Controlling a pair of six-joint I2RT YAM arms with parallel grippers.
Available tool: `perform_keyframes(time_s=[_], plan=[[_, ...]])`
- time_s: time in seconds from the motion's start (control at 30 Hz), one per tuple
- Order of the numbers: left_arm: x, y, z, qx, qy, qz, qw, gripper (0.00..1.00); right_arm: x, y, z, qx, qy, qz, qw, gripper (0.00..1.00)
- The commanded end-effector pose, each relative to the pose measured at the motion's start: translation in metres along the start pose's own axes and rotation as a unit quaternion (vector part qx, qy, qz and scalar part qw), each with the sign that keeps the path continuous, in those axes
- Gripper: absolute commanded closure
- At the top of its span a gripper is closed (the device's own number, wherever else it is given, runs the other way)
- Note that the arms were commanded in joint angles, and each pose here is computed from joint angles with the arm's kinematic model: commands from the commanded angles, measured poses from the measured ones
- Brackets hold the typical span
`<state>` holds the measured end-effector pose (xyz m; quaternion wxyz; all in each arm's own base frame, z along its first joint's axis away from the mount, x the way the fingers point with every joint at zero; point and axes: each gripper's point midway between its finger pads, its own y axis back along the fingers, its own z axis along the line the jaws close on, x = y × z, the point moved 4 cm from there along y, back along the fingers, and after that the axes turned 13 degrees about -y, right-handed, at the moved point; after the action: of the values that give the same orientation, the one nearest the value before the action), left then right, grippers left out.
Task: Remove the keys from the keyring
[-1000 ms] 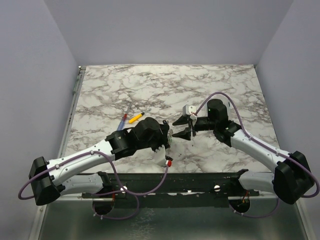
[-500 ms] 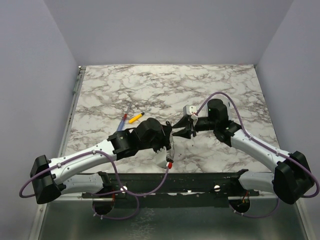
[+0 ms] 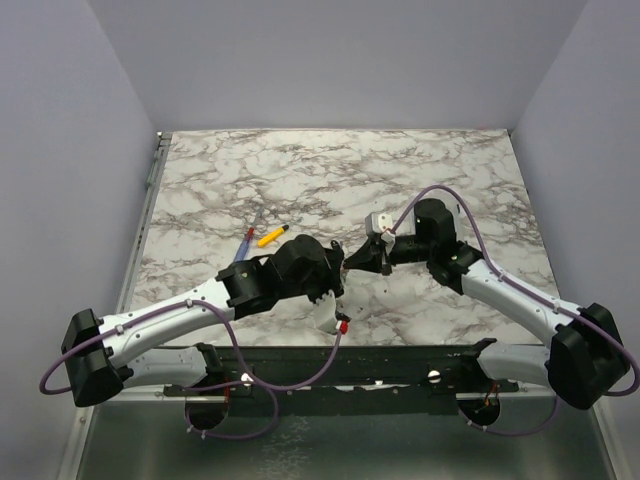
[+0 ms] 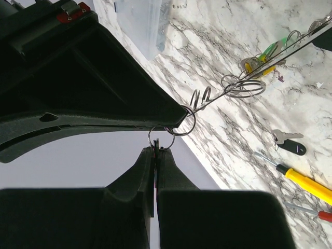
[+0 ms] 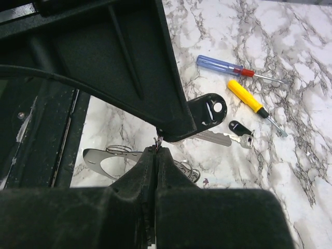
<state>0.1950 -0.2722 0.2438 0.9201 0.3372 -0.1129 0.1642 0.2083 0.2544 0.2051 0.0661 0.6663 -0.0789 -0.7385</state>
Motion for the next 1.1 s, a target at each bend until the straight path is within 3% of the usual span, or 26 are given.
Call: perform_keyframes(time_s=[0.0, 0.2, 0.37, 0.67, 0.83, 0.9, 1.07], plan=[[0.014, 0.019, 0.012, -0.029, 0.026, 0.040, 0.998, 1.00, 0.001, 0.002, -0.001, 0.011, 0.009, 0.003, 1.000, 0.99], [0.017, 0.029, -0.022, 0.005, 0.072, 0.052, 0.996, 1.00, 0.002, 0.004, -0.006, 0.035, 0.012, 0.004, 0.999, 0.99], [-0.002, 0.028, -0.065, 0.059, 0.092, 0.028, 0.994, 1.00, 0.000, 0.005, -0.011, 0.051, 0.010, 0.004, 0.999, 0.99], [-0.008, 0.025, -0.071, 0.076, 0.217, 0.023, 0.973, 1.00, -0.001, 0.006, -0.015, 0.066, 0.012, 0.003, 0.998, 0.99], [-0.011, 0.022, -0.095, 0.134, 0.313, 0.031, 0.940, 1.00, -0.003, 0.008, -0.019, 0.085, 0.009, 0.000, 0.996, 0.99], [-0.005, 0.020, -0.108, 0.161, 0.366, 0.040, 0.916, 1.00, -0.004, 0.008, -0.021, 0.094, 0.005, -0.003, 0.996, 1.00], [0.019, 0.008, -0.133, 0.225, 0.541, 0.041, 0.809, 1.00, -0.004, 0.011, -0.028, 0.112, -0.002, -0.004, 0.994, 0.99]])
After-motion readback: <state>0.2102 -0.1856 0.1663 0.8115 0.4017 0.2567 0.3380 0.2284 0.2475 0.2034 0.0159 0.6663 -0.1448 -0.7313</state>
